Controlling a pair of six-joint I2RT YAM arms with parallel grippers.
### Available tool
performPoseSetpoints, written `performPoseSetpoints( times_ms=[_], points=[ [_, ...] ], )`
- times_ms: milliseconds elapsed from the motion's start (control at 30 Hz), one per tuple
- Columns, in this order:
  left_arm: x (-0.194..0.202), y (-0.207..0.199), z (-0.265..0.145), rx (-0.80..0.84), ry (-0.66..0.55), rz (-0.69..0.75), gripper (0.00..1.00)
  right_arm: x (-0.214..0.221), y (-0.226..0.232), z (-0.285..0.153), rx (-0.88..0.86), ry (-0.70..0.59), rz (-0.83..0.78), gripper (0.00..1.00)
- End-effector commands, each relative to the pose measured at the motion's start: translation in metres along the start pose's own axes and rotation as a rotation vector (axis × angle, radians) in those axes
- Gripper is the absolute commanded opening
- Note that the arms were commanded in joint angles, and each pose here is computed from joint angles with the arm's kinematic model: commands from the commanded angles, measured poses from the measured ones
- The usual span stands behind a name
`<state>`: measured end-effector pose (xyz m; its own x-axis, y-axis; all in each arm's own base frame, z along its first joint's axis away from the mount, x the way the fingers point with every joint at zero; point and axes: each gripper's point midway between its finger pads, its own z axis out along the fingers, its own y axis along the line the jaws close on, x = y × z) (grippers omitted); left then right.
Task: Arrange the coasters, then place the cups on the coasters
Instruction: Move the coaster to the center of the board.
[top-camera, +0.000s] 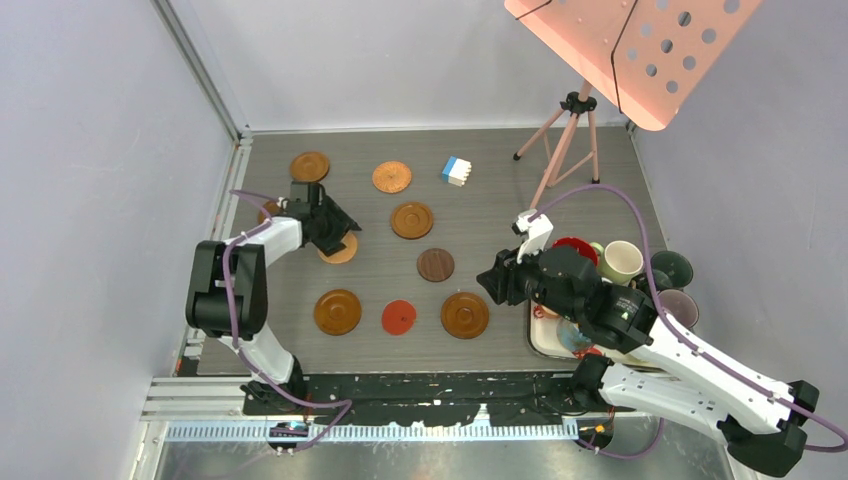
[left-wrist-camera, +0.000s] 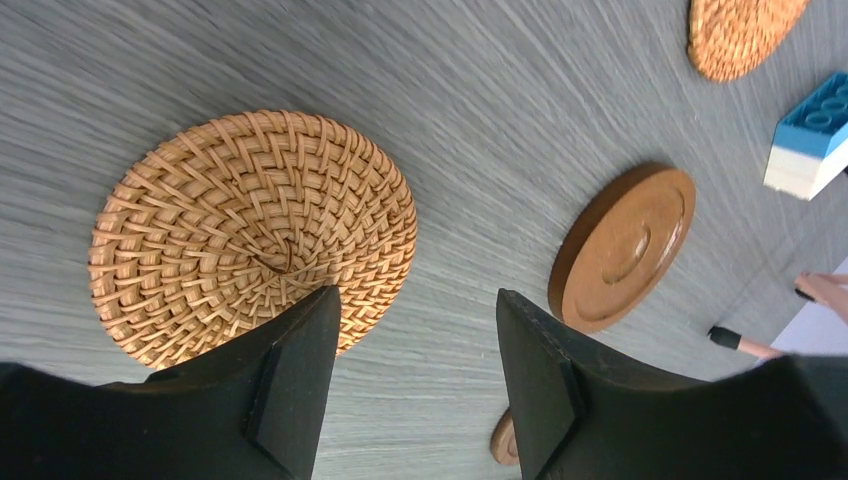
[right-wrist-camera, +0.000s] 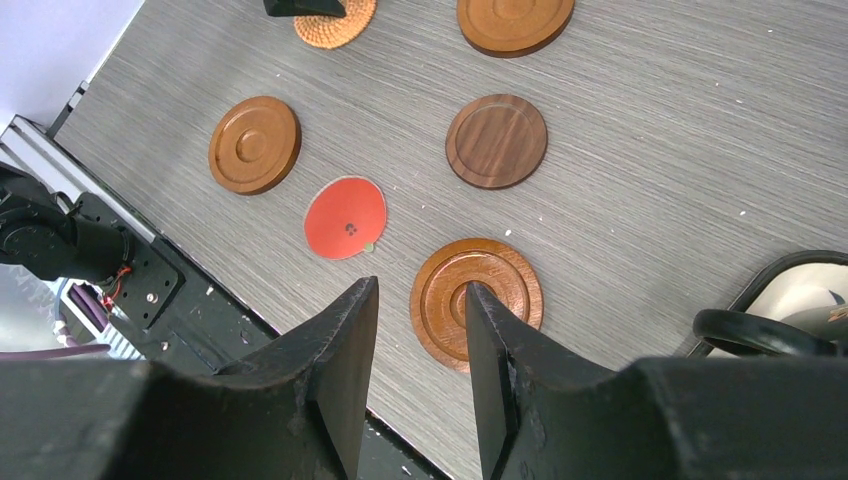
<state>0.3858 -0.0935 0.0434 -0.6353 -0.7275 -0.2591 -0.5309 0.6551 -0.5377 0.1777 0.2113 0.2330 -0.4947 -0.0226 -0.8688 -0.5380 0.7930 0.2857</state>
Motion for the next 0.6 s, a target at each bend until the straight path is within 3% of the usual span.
performPoseSetpoints(
  times_ms=[0, 267, 567],
  points=[
    [0.033, -0.011, -0.007, 0.027, 0.051, 0.033, 0.61, -0.007, 0.000, -0.002, 0.002, -0.038, 0.014, 0.45],
    [0.081, -0.028, -0.014, 0.056, 0.108, 0.111, 0.61, -0.006, 0.000, -0.001, 0.004, -0.036, 0.014, 0.45],
    [0.107, -0.039, -0.017, 0.079, 0.131, 0.143, 0.61, -0.005, 0.000, 0.000, 0.001, -0.035, 0.016, 0.45]
  ],
)
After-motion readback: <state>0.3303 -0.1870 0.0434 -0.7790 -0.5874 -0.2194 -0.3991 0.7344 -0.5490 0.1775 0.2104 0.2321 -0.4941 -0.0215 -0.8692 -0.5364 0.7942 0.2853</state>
